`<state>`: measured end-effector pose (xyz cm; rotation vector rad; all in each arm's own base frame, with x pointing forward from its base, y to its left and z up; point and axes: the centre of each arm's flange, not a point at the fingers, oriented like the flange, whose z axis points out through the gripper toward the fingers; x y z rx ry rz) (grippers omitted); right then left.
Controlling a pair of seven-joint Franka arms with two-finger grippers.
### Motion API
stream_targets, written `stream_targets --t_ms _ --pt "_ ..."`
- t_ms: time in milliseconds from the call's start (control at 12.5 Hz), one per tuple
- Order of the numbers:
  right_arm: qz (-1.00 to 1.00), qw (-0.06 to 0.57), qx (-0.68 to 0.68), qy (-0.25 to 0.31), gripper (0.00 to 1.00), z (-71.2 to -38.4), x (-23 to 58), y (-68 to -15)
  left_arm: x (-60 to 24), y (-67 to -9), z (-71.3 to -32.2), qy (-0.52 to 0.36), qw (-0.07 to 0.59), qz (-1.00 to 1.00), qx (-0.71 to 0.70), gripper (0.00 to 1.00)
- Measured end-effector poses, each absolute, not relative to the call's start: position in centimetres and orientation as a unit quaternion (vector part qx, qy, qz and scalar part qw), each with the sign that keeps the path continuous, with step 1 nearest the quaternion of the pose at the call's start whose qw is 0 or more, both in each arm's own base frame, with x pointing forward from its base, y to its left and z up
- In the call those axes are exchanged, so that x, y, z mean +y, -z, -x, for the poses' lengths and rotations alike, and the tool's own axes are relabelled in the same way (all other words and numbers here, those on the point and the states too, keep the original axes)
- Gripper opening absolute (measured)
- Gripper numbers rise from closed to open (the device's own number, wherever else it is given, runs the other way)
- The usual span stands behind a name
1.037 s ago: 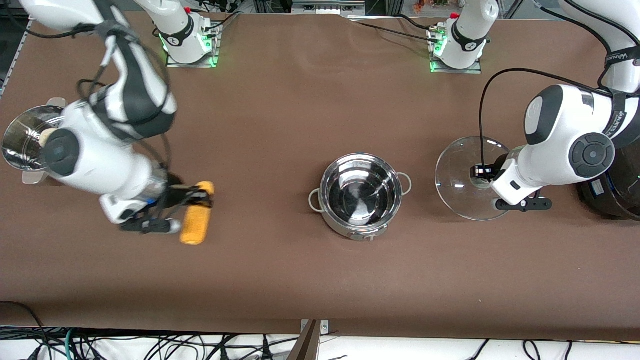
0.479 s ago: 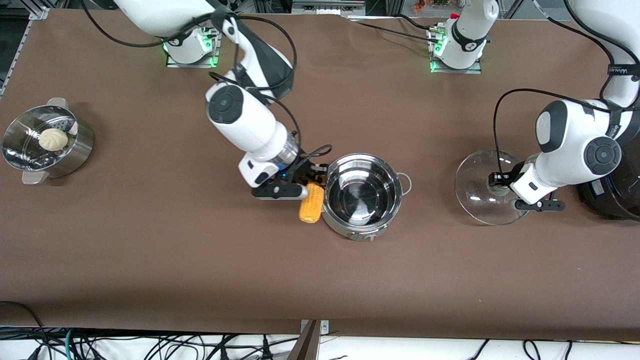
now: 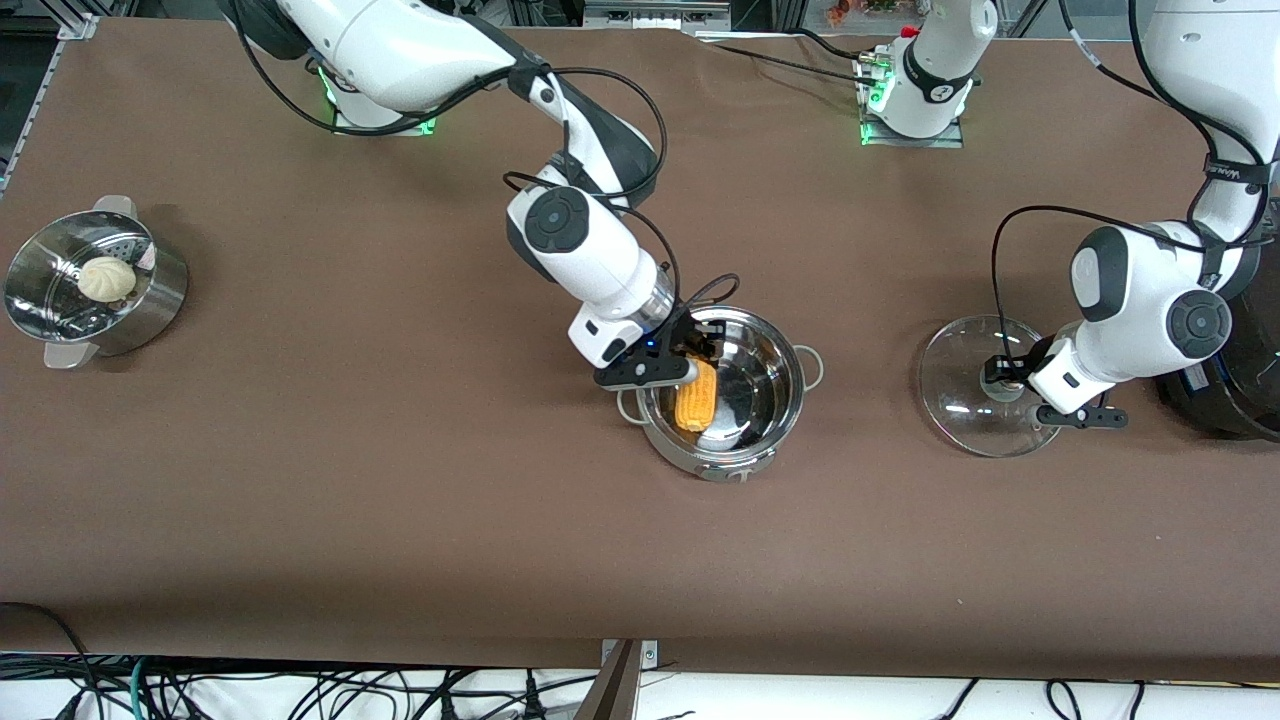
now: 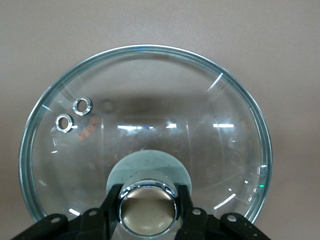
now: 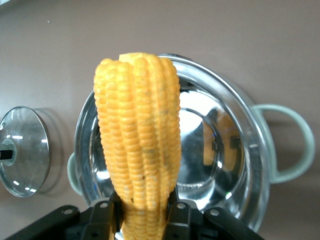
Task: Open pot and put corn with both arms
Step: 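Carry the corn over the open pot with the right gripper, then drop the corn in the pot while the left gripper sets the lid down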
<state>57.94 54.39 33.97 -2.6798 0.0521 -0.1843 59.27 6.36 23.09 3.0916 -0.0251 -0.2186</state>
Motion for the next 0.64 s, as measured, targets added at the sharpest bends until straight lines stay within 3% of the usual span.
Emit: stream_targets --t_ms 239,638 --pt "0.971 0.228 0.018 0.074 0.35 -58.6 55.3 -32.7 6.2 -21.3 -59.0 0.082 0.024 -0.996 -0.008 0.50" --pt "0.969 0.235 0.019 0.074 0.38 -58.2 56.4 -29.5 6.6 -21.7 -59.4 0.076 0.024 -0.997 -0.004 0.67"
